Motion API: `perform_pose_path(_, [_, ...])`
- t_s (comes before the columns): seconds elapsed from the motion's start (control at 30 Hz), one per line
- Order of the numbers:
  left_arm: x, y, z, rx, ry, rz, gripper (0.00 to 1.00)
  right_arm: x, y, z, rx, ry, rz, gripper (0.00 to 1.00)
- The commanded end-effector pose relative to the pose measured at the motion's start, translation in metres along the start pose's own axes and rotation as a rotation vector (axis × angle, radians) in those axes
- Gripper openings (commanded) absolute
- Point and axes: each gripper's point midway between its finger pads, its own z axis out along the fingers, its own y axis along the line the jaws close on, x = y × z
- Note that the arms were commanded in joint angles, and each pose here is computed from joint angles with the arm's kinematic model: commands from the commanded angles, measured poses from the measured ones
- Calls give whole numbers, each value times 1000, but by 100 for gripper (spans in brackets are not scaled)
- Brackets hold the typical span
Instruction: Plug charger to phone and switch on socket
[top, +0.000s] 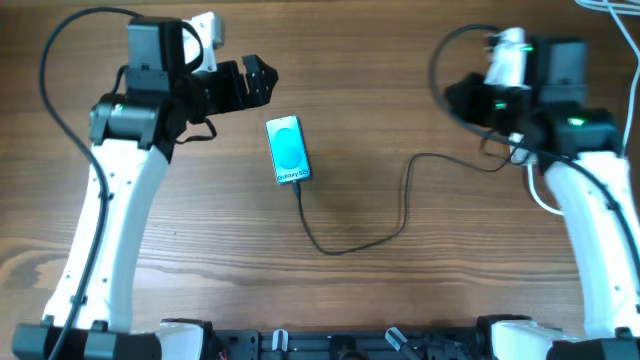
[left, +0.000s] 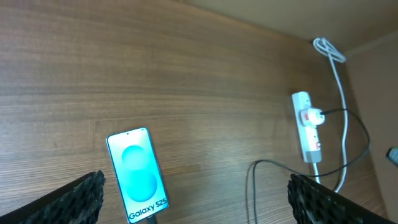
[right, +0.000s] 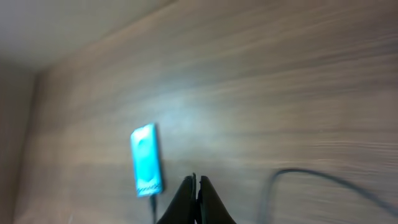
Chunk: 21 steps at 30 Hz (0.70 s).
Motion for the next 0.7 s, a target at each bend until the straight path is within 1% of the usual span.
perform_pose_path(0.0, [-4, 4, -1, -14, -10, -6, 100, -24, -53, -20, 62, -62, 5, 4])
perform_pose_path(0.17, [-4, 4, -1, -14, -10, -6, 100, -44, -134, -39, 186, -129, 117, 4])
perform_pose_path(0.33, [-4, 4, -1, -14, -10, -6, 100, -43, -207, -25, 291, -116, 229, 4])
perform_pose_path(0.5, [-4, 4, -1, -14, -10, -6, 100, -34, -252, 12, 307, -66, 290, 4])
perform_pose_path(0.67, [-4, 4, -1, -14, -10, -6, 100, -30, -274, 43, 296, -55, 314, 4])
